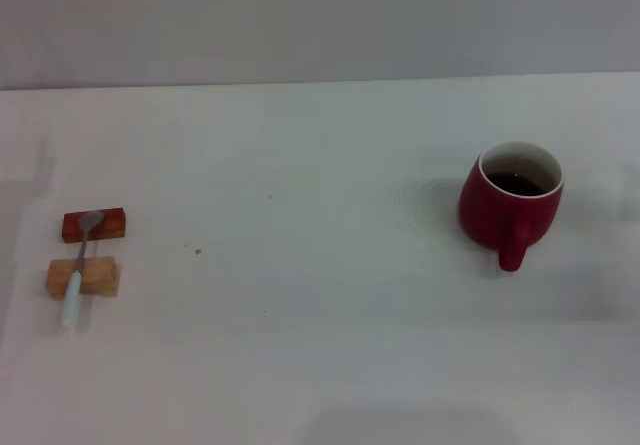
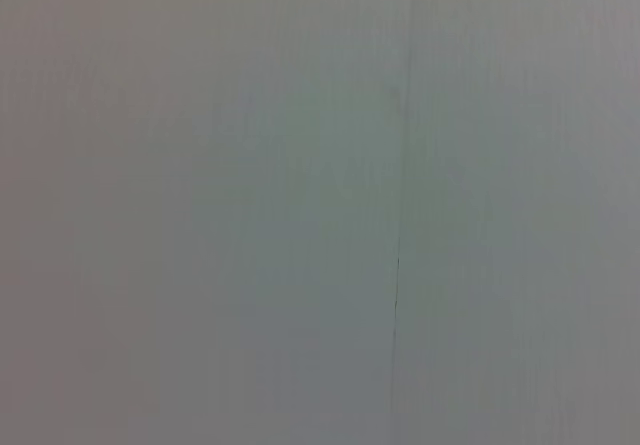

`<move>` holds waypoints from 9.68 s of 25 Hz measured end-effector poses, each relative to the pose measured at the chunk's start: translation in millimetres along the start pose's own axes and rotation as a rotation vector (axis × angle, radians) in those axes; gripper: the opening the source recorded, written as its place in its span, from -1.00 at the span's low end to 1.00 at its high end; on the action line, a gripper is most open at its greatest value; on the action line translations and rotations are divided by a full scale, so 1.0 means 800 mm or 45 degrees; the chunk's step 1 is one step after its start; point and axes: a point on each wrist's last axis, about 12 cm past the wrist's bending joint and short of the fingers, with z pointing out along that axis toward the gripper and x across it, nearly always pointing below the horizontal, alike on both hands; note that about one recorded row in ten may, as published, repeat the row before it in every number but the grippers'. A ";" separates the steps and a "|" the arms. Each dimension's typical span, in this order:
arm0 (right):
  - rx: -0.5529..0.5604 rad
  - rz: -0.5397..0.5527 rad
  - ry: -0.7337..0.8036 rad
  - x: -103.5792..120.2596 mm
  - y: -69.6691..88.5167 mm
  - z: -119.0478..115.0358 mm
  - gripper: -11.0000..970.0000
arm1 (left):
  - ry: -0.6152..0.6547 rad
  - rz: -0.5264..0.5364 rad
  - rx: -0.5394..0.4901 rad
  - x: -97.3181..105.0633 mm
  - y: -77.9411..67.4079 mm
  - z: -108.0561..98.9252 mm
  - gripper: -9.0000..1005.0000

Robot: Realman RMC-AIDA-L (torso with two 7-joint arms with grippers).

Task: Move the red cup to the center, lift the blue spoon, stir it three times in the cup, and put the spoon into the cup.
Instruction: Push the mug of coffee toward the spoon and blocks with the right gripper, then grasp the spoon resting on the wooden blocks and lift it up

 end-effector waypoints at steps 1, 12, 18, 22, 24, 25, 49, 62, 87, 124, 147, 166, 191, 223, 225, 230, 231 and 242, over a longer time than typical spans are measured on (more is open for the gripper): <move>-0.044 -0.003 0.035 0.000 0.001 0.000 -0.98 | -0.002 0.001 0.001 0.000 0.000 0.000 0.39; -0.288 -0.086 0.268 0.002 0.010 0.006 -0.98 | 0.001 0.002 0.000 0.000 0.001 0.001 0.38; -0.366 -0.122 0.304 0.000 0.022 0.016 -0.98 | 0.000 0.000 -0.002 -0.001 0.002 0.000 0.38; -0.396 -0.123 0.318 0.000 0.029 0.021 -0.98 | 0.000 0.001 -0.004 -0.001 0.003 0.000 0.38; -0.409 -0.126 0.321 -0.001 0.032 0.023 -0.98 | 0.001 0.002 -0.005 -0.001 0.004 -0.001 0.38; -0.414 -0.127 0.321 -0.002 0.033 0.025 -0.98 | 0.001 0.002 -0.006 -0.001 0.004 -0.001 0.38; -0.620 -0.212 0.376 -0.006 0.095 0.063 -0.98 | 0.009 0.000 -0.021 0.000 0.008 -0.006 0.38; -0.733 -0.257 0.420 -0.003 0.133 0.079 -0.98 | 0.028 0.001 -0.013 0.002 0.007 -0.011 0.38; -0.947 -0.347 0.455 -0.001 0.172 0.083 -0.98 | 0.036 -0.006 -0.013 0.004 0.006 -0.014 0.38; 0.356 -0.128 -0.257 -0.056 -0.004 0.054 -0.69 | 0.558 -0.409 0.560 -0.019 0.050 -0.031 0.37; 0.426 -0.112 -0.395 -0.108 -0.016 0.085 0.02 | 0.952 -0.421 0.651 -0.010 0.059 -0.144 0.35; 0.395 -0.120 -0.413 -0.119 -0.008 0.097 0.02 | 1.016 -0.425 0.608 0.003 0.054 -0.176 0.28; 0.388 -0.144 -0.424 -0.121 -0.011 0.094 0.02 | 1.067 -0.421 0.657 0.022 0.027 -0.166 0.19; 0.387 -0.207 -0.438 -0.124 -0.008 0.096 0.02 | 1.060 -0.426 0.584 0.024 0.031 -0.164 -0.20; 0.385 -0.207 -0.444 -0.125 -0.007 0.095 0.02 | 1.061 -0.425 0.582 0.024 0.032 -0.164 -0.24; 0.385 -0.206 -0.448 -0.125 -0.006 0.095 0.02 | 1.062 -0.424 0.582 0.024 0.032 -0.164 -0.29; 0.385 -0.206 -0.449 -0.125 -0.006 0.095 0.02 | 1.062 -0.424 0.583 0.024 0.032 -0.164 -0.30; 0.388 -0.202 -0.451 -0.126 -0.007 0.095 0.02 | 1.069 -0.394 0.566 0.028 0.030 -0.164 -0.30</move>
